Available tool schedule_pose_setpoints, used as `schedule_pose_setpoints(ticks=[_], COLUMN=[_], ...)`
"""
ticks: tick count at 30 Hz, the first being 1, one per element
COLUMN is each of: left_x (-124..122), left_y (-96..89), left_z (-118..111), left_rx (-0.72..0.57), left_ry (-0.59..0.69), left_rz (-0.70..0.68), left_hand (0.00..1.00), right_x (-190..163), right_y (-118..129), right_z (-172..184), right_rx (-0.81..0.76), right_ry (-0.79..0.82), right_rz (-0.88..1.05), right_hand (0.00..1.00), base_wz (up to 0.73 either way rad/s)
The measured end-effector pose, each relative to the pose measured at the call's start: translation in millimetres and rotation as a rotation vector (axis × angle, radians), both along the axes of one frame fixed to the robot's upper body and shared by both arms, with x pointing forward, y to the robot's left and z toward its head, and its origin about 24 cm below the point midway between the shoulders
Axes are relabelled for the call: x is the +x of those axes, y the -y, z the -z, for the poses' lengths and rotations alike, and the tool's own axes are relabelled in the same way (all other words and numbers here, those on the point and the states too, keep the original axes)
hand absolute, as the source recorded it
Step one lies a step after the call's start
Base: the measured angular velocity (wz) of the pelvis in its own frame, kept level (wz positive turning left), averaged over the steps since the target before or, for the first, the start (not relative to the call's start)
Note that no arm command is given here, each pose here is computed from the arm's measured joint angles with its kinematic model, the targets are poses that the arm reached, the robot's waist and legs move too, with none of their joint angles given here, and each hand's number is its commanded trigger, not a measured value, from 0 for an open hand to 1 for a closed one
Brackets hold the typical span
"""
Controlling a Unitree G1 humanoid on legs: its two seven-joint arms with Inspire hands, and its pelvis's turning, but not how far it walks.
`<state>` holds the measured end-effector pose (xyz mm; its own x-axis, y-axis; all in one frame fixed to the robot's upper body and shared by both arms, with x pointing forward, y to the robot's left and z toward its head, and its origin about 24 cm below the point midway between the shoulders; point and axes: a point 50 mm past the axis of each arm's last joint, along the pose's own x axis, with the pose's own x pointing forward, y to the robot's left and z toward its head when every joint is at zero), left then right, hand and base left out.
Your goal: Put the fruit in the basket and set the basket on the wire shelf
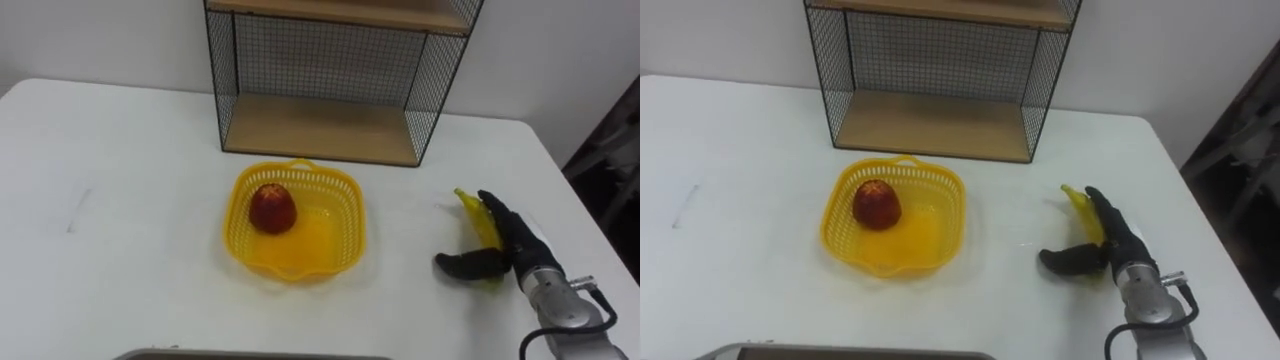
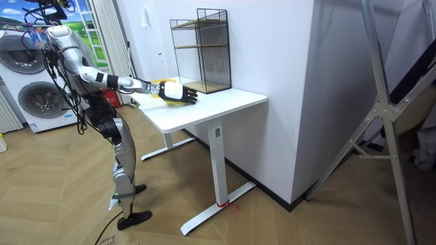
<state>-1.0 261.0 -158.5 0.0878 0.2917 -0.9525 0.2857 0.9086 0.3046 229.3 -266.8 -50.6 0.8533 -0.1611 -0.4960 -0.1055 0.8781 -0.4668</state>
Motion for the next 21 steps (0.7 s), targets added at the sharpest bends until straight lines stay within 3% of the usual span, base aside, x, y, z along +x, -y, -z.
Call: schedule_pose_setpoints(ticks=[21], left_x=[12.6], left_y=[-6.0], left_z=[-3.1], left_rx=[0.107], left_ry=[0.050], left_rz=[0.031], left_hand=[0.00], right_x=[4.3], right_y=[21.0], right_z=[-8.8], right_rx=[-0.261], right_ry=[-0.017], right_rz=[0.017], right_hand=[1.00], base_wz=[0.02])
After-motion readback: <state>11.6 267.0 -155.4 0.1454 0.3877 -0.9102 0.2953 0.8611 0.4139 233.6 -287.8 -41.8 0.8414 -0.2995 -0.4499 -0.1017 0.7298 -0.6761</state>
